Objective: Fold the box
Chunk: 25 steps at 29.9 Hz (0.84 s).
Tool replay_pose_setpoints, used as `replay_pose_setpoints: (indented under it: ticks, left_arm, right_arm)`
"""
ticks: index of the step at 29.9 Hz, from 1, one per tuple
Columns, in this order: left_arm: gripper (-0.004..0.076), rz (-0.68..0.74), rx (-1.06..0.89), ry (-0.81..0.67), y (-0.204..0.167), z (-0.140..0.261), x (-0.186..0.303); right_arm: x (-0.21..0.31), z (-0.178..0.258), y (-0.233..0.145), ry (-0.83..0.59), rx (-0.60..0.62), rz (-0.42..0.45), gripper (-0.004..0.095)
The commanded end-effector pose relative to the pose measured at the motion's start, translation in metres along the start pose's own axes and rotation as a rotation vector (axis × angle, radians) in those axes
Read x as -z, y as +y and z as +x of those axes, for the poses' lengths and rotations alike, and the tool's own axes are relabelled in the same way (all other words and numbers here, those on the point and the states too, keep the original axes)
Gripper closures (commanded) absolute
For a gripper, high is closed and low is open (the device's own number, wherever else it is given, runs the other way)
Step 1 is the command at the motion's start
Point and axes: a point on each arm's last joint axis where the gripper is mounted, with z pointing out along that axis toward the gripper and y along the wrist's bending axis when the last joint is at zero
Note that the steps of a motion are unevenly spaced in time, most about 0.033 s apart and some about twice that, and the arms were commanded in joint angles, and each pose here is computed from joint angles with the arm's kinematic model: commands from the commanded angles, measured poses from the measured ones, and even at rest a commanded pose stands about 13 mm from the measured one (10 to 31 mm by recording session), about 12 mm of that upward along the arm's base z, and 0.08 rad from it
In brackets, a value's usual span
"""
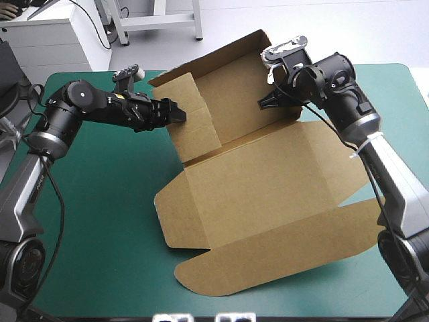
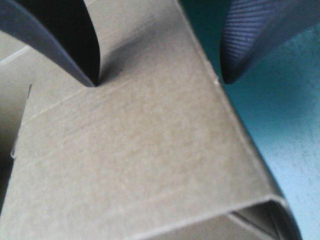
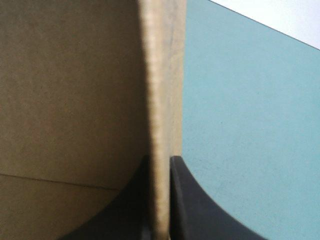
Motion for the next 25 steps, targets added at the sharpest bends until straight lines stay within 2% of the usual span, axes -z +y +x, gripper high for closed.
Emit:
replay_pose_setpoints:
  ticks: [1,5,13,19,25]
  left_arm:
    - [0.0244,0.039,-0.014,-0.105,-0.018,-0.008,0.025]
    - [0.0244,0.069,0.017,-0.202,-0.021,-0.016,0.026]
    - [0.0244,0.032,0.066,-0.279,-0.017,-0.023,0.027]
    - [0.0246,-0.046,0.113,-0.313,-0.009,-0.026,0.028]
    - [0.0272,-0.054,0.111,-0.289,-0.005,-0.026,0.015]
  right_arm:
    - [0.037,-0.019,-0.012,-0.197,-0.085,0.017,0.0922]
    - [0.037,-0.018,-0.006,-0.188,-0.077,-0.039,0.0922]
    - [0.037,-0.019,-0.002,-0.190,-0.103,-0.092,0.0922]
    - [0.039,-0.019,0.007,-0.190,-0.123,-0.175,0.0922]
    - [0.043,-0.022,0.027,-0.219,-0.076,-0.233,0.0922]
